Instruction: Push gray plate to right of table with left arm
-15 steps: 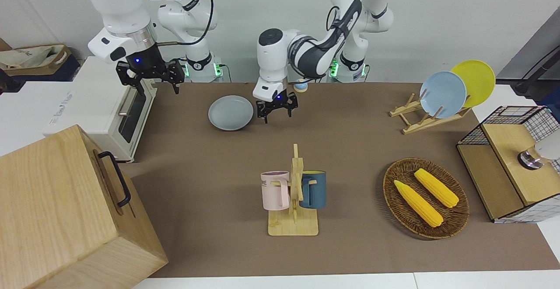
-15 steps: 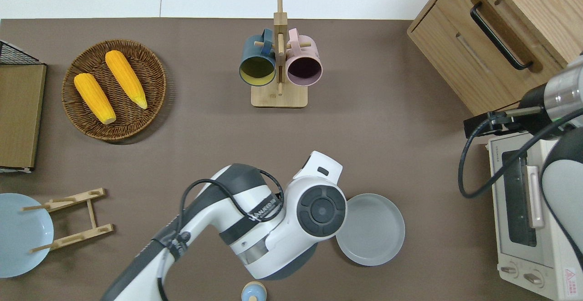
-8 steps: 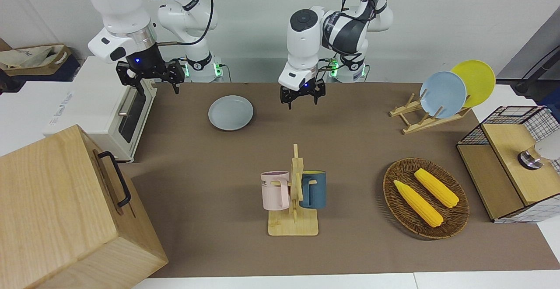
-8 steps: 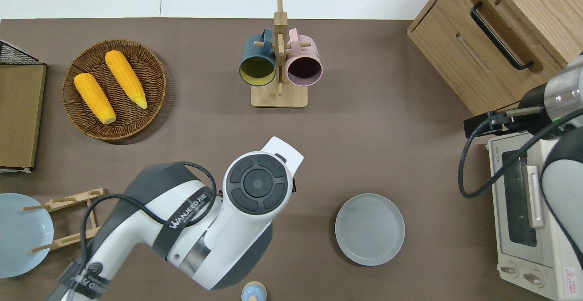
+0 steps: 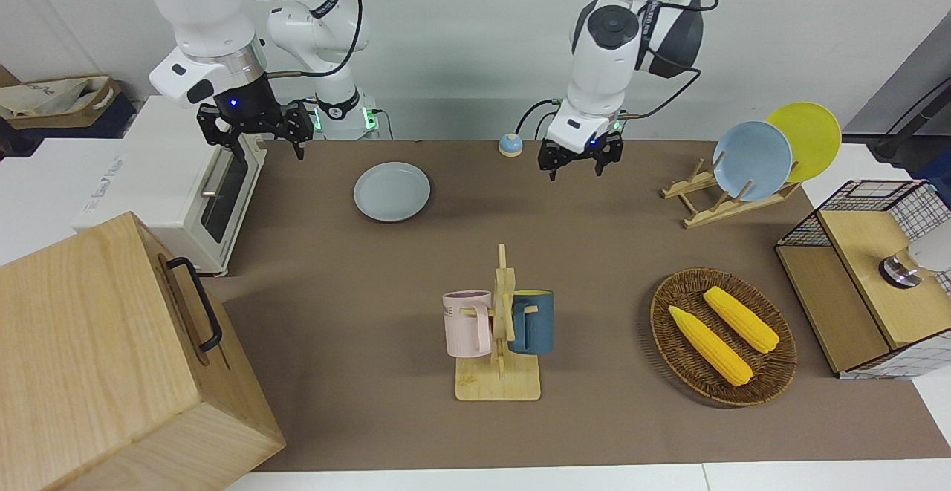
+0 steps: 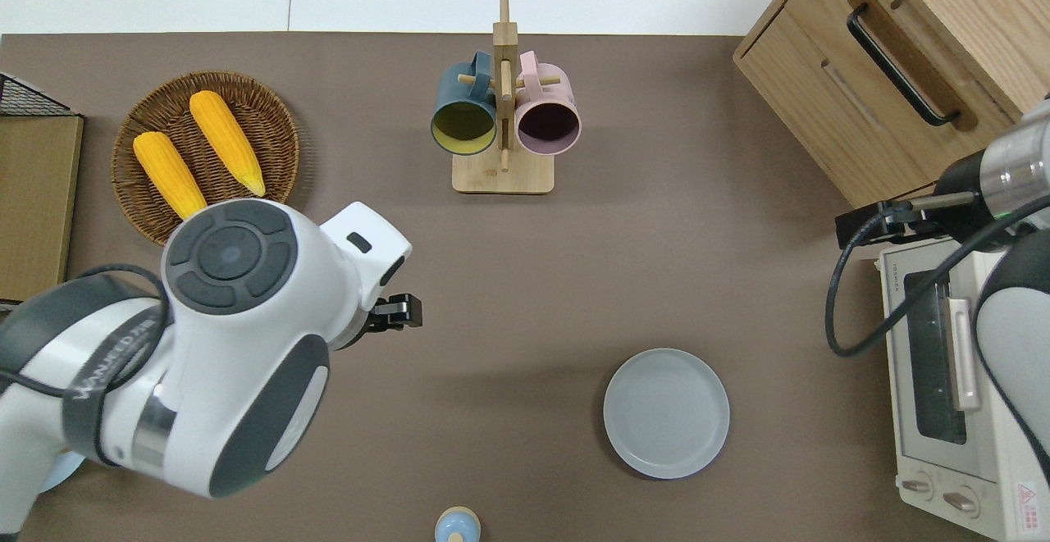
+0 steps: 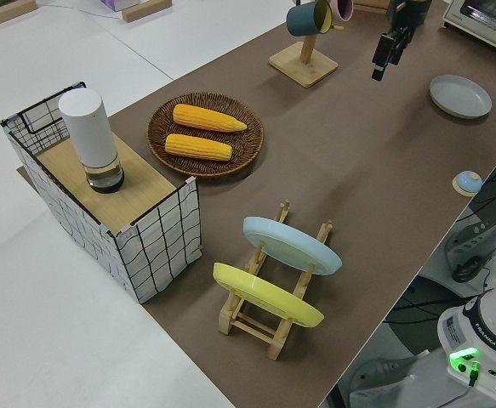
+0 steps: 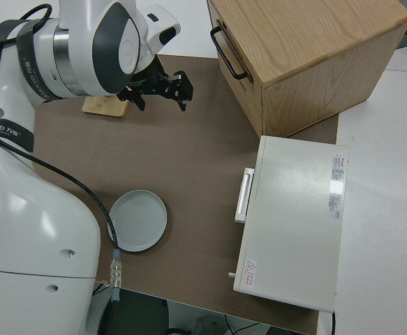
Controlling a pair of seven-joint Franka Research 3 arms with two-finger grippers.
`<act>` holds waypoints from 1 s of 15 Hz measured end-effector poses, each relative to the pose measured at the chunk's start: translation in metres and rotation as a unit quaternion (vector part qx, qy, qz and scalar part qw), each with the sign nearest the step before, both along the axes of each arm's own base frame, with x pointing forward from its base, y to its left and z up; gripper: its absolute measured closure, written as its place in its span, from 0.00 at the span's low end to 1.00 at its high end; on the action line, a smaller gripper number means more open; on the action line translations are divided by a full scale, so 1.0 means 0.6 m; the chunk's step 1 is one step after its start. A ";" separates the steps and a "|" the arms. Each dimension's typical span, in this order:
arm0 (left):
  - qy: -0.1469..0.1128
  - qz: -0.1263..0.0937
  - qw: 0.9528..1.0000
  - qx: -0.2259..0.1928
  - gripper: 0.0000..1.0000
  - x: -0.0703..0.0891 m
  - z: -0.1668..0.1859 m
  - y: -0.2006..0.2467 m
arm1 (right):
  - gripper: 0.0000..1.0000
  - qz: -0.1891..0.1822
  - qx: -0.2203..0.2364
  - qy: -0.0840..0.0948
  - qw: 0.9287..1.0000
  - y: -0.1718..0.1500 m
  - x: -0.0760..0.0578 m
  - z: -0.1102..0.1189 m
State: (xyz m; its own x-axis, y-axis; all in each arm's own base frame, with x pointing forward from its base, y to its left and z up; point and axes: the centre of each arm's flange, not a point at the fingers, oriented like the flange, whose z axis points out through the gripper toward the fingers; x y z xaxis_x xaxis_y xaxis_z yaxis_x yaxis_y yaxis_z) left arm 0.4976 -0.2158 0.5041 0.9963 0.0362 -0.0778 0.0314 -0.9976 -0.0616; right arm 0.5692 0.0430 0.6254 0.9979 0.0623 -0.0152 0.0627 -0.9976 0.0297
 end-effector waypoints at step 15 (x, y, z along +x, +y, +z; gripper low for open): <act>-0.003 -0.018 0.999 -0.050 0.00 0.002 0.111 0.335 | 0.01 0.000 0.000 0.000 1.000 0.000 0.000 0.000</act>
State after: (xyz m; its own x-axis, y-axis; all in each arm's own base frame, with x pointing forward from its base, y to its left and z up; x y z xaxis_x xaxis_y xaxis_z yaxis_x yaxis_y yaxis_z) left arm 0.4990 -0.0145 0.5705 0.9973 -0.0070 -0.0725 -0.0042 -0.9993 0.0381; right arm 0.5692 0.0430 0.6254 0.9979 0.0623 -0.0152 0.0627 -0.9976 0.0297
